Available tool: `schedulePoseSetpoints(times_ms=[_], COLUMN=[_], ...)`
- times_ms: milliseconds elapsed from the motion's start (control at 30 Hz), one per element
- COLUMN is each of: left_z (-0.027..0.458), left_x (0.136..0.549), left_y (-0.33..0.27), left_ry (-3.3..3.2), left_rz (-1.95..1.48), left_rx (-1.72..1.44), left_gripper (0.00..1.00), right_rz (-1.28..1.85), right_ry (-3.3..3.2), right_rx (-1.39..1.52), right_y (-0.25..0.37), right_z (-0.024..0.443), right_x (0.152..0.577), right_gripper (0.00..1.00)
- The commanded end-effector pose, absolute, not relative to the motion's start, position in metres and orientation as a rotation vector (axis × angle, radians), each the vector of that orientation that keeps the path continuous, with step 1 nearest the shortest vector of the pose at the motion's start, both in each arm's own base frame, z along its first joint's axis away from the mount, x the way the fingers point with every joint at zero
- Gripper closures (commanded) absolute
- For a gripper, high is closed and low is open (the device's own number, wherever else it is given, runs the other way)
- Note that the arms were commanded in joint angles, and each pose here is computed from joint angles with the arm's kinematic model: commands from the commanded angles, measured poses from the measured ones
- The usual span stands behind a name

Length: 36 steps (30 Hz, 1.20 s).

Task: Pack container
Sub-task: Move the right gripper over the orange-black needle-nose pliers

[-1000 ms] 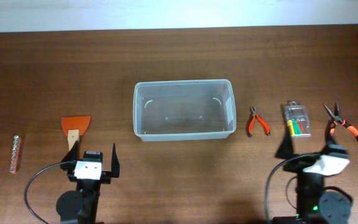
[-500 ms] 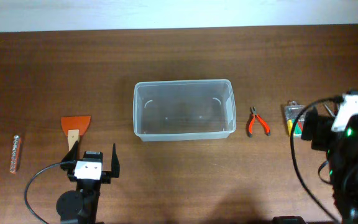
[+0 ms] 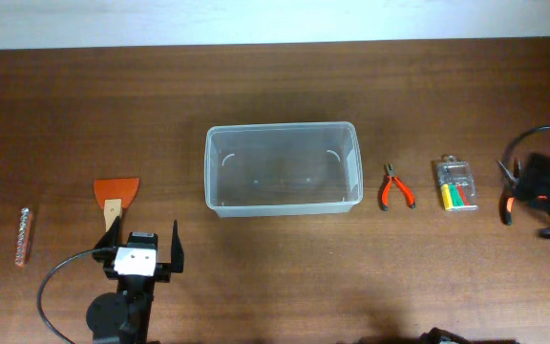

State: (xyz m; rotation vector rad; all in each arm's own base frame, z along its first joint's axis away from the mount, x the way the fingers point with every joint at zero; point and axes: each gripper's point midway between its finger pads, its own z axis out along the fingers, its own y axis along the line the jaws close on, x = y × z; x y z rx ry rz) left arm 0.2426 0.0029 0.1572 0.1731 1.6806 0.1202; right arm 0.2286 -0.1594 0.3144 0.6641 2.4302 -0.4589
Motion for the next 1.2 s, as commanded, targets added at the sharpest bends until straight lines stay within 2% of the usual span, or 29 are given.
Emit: schedulePoseSetpoints(times_ms=[0,167,300,700,900,1167], left_z=[0.157,0.157,0.157,0.157,0.157,0.157], left_x=[0.243,0.243,0.243,0.243,0.243,0.243], left_y=[0.005,0.005,0.005,0.005,0.005,0.005], left_ry=[1.677,1.677,1.677,1.677,1.677,1.677], left_rz=[0.122,0.122,0.122,0.122,0.122,0.122], left_rx=[0.153,0.153,0.153,0.153,0.153,0.153], left_gripper=[0.01,0.01,0.01,0.01,0.01,0.01], right_rz=[-0.195,0.155,0.205,-0.054,-0.016,-0.331], right_ry=[2.459,2.385,2.416,2.724,2.815,2.912], right_rx=[0.539,0.580,0.636,0.791,0.803,0.673], right_y=[-0.162,-0.170,-0.187,-0.273,-0.270,-0.256], right_z=[0.319,0.310,0.290,0.185,0.153,0.144], right_x=[0.237,0.256,0.263,0.264,0.274,0.307], right_gripper=[0.01,0.01,0.01,0.01,0.01,0.01])
